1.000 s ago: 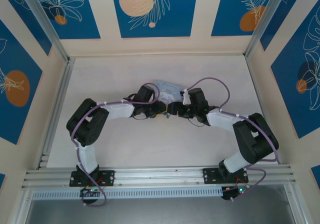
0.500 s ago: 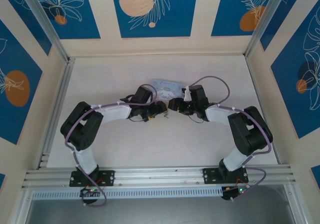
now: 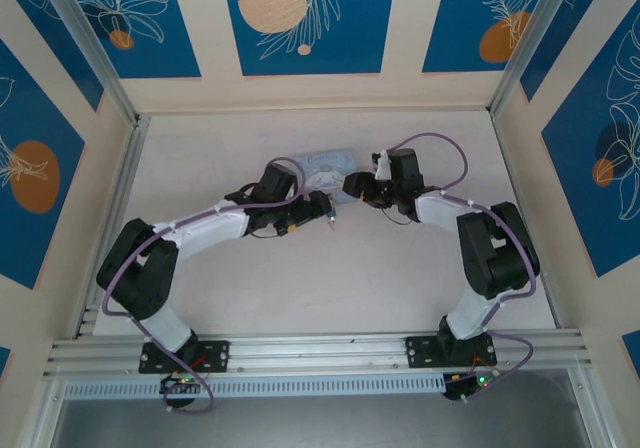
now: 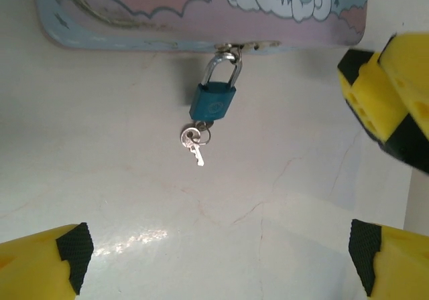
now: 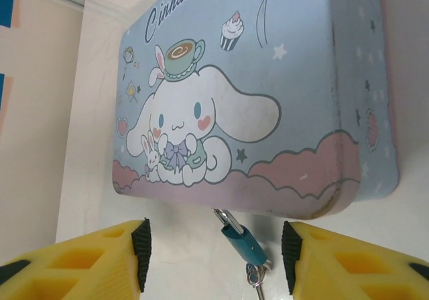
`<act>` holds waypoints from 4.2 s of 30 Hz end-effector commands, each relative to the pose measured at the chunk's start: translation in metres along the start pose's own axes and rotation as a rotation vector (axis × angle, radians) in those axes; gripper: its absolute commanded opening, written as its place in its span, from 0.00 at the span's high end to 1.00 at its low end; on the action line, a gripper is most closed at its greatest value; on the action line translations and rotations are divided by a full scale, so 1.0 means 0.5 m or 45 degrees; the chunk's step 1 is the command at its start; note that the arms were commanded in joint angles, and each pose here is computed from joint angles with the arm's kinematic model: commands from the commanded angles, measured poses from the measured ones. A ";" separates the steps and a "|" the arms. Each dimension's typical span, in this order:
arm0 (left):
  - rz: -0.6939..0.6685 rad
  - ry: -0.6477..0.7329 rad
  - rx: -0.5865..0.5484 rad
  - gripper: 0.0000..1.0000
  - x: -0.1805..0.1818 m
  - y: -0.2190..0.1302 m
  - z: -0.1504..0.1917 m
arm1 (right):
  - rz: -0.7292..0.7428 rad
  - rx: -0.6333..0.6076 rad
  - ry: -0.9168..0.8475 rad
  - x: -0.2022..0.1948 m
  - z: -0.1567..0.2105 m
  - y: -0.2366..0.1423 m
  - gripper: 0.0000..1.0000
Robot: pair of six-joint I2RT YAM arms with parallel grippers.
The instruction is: Unlock the padlock with the key
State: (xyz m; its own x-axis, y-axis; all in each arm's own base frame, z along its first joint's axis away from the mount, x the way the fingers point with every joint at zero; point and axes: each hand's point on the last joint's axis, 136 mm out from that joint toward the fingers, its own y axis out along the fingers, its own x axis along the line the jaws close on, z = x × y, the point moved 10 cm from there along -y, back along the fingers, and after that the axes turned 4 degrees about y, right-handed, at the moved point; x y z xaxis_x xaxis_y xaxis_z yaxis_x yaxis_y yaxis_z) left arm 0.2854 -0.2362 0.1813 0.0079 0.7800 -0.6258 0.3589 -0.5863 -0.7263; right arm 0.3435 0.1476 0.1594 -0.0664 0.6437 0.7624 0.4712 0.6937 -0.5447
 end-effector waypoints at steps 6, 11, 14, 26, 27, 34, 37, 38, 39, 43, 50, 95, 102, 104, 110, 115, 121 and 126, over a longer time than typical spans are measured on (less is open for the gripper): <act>-0.015 -0.005 -0.124 0.00 0.009 -0.047 -0.087 | -0.049 0.110 -0.087 0.004 0.066 0.006 0.49; -0.033 -0.005 -0.137 0.00 0.024 -0.053 -0.136 | -0.027 0.150 -0.117 -0.008 0.082 0.038 0.50; -0.034 -0.011 -0.141 0.00 0.031 -0.052 -0.160 | 0.000 0.162 -0.152 -0.010 0.082 0.054 0.50; -0.042 -0.047 -0.111 0.00 0.060 -0.008 -0.197 | 0.033 0.238 -0.216 -0.014 0.085 0.109 0.54; -0.043 -0.051 -0.109 0.00 0.063 -0.005 -0.197 | 0.035 0.241 -0.221 -0.013 0.085 0.111 0.54; -0.043 -0.065 -0.106 0.00 0.070 0.006 -0.202 | 0.091 0.265 -0.247 -0.020 0.098 0.127 0.59; -0.041 -0.067 -0.106 0.00 0.071 0.010 -0.203 | 0.137 0.257 -0.247 -0.025 0.100 0.133 0.59; -0.040 -0.067 -0.106 0.00 0.070 0.010 -0.204 | 0.147 0.255 -0.244 -0.026 0.100 0.136 0.59; -0.040 -0.067 -0.104 0.00 0.071 0.012 -0.204 | 0.157 0.256 -0.240 -0.028 0.102 0.138 0.59; -0.040 -0.071 -0.103 0.00 0.072 0.015 -0.205 | 0.177 0.253 -0.234 -0.033 0.101 0.148 0.61; -0.048 -0.068 -0.106 0.00 0.072 0.016 -0.208 | 0.206 0.261 -0.240 -0.039 0.108 0.138 0.87; 0.025 0.051 -0.106 0.00 0.023 -0.025 -0.164 | 0.087 0.213 -0.114 -0.052 0.118 0.027 0.49; 0.027 0.049 -0.096 0.00 0.022 -0.014 -0.170 | 0.200 0.180 -0.139 -0.067 0.133 0.051 0.49; 0.026 0.049 -0.096 0.00 0.022 -0.014 -0.170 | 0.200 0.182 -0.146 -0.068 0.135 0.057 0.49; 0.027 0.041 -0.098 0.00 0.022 -0.011 -0.171 | 0.214 0.201 -0.184 -0.065 0.141 0.075 0.50; 0.031 0.030 -0.097 0.00 0.023 -0.007 -0.172 | 0.242 0.212 -0.229 -0.057 0.148 0.089 0.51; 0.030 0.032 -0.104 0.00 0.021 -0.009 -0.174 | 0.285 0.228 -0.264 -0.058 0.164 0.092 0.55; 0.021 0.035 -0.108 0.00 0.021 -0.008 -0.176 | 0.306 0.231 -0.264 -0.065 0.173 0.089 0.61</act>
State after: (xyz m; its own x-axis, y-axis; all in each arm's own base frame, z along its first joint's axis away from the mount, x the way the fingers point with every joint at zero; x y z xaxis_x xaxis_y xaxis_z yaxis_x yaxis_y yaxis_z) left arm 0.3609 -0.1984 0.1966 0.0021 0.7869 -0.6170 0.4333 -0.5568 -0.7087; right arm 0.3045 0.1867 0.0976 -0.1850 0.8079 0.5595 0.4030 0.5816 -0.7066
